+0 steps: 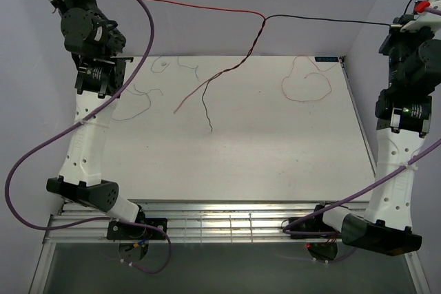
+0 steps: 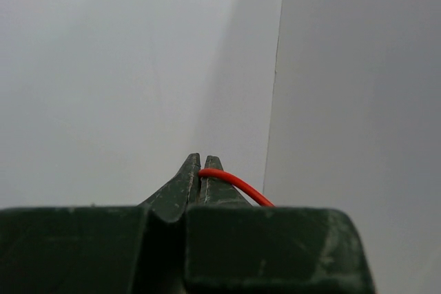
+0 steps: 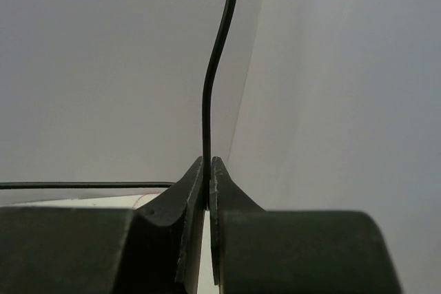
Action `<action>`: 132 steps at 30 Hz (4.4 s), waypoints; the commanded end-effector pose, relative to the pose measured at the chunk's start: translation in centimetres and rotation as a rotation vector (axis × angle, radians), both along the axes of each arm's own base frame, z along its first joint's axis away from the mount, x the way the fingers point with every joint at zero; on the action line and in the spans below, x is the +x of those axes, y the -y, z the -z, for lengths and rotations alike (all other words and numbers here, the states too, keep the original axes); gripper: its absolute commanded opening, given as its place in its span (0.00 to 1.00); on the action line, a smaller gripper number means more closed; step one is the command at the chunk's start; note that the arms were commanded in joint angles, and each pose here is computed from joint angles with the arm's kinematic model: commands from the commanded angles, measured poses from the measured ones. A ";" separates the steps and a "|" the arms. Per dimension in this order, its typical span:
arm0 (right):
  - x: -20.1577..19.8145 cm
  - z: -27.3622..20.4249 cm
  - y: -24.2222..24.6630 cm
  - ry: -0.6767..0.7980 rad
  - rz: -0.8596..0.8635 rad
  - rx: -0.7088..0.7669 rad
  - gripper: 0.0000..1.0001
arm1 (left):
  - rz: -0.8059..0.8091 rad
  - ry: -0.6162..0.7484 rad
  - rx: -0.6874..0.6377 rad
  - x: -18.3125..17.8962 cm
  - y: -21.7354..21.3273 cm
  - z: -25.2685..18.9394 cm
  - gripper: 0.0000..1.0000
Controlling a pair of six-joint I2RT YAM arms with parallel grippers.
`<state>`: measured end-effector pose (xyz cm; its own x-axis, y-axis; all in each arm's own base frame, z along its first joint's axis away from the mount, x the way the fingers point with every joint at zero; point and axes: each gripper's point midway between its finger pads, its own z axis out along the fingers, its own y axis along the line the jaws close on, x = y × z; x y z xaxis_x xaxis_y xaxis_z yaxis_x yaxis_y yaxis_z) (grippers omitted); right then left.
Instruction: Untangle the cables
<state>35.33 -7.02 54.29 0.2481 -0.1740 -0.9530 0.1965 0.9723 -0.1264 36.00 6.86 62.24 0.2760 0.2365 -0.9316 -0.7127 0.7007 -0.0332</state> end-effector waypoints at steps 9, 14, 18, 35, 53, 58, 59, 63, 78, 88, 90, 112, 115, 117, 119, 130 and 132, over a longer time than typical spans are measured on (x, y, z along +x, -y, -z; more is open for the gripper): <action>-0.2 -0.3 5.1 -0.034 0.199 -0.058 0.08 | -0.175 -0.004 0.032 -1.4 -4.3 0.2 0.00; -0.6 -0.8 -6.1 0.010 -0.413 -0.132 0.08 | 0.231 -0.165 0.056 4.2 1.2 4.8 0.00; -1.1 -4.2 -4.9 0.072 -0.332 -0.125 0.08 | 0.106 -0.172 0.002 5.1 -0.5 5.3 0.00; -3.6 -1.4 10.6 -0.067 0.559 -0.173 0.08 | -0.179 -0.163 0.117 2.3 -6.4 4.6 0.00; -7.2 -2.6 12.6 -0.017 0.779 -0.261 0.08 | -0.298 -0.153 0.198 -1.3 -8.4 3.9 0.00; -8.4 -2.5 13.1 -0.024 0.847 -0.309 0.08 | -0.318 -0.131 0.229 -2.3 -8.4 3.6 0.00; -8.6 -2.6 13.1 -0.022 0.852 -0.312 0.08 | -0.331 -0.139 0.235 -2.3 -8.5 3.9 0.00; -8.7 -2.9 13.0 -0.016 0.852 -0.326 0.08 | -0.379 -0.104 0.248 -3.3 -8.8 3.3 0.00; -7.8 -4.3 -18.4 0.120 -1.161 -0.139 0.08 | 1.305 -0.127 -0.110 6.4 17.4 4.5 0.00; -2.5 -6.8 -8.2 0.116 -0.430 0.001 0.08 | 0.710 0.068 -0.142 5.6 6.5 -0.3 0.00; -2.2 -7.0 -4.1 0.128 -0.207 0.036 0.08 | 0.398 0.123 -0.154 5.0 1.1 0.2 0.00; -8.9 -5.3 12.1 -0.002 0.862 -0.298 0.08 | -0.286 -0.011 0.193 -1.4 -10.0 3.6 0.00; -8.5 -4.8 12.2 -0.014 0.867 -0.314 0.08 | -0.296 -0.023 0.198 -1.4 -10.4 3.9 0.00; -8.5 -4.6 12.3 -0.020 0.875 -0.317 0.08 | -0.308 -0.021 0.198 -1.7 -10.6 3.9 0.00; -8.4 -4.5 12.3 -0.020 0.874 -0.322 0.08 | -0.316 -0.017 0.199 -2.0 -10.8 3.8 0.00; -8.6 -4.5 12.3 -0.017 0.880 -0.342 0.08 | -0.338 -0.025 0.218 -2.8 -11.2 4.0 0.00; -8.8 -4.4 12.2 -0.015 0.881 -0.342 0.08 | -0.336 -0.028 0.219 -2.7 -11.3 4.2 0.00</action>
<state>29.20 -18.78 56.89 -0.1462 -0.5570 -0.8175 0.7818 0.4413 -0.4405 36.22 17.70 56.42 0.0898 0.4984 -0.8623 -0.8795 0.4459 0.1661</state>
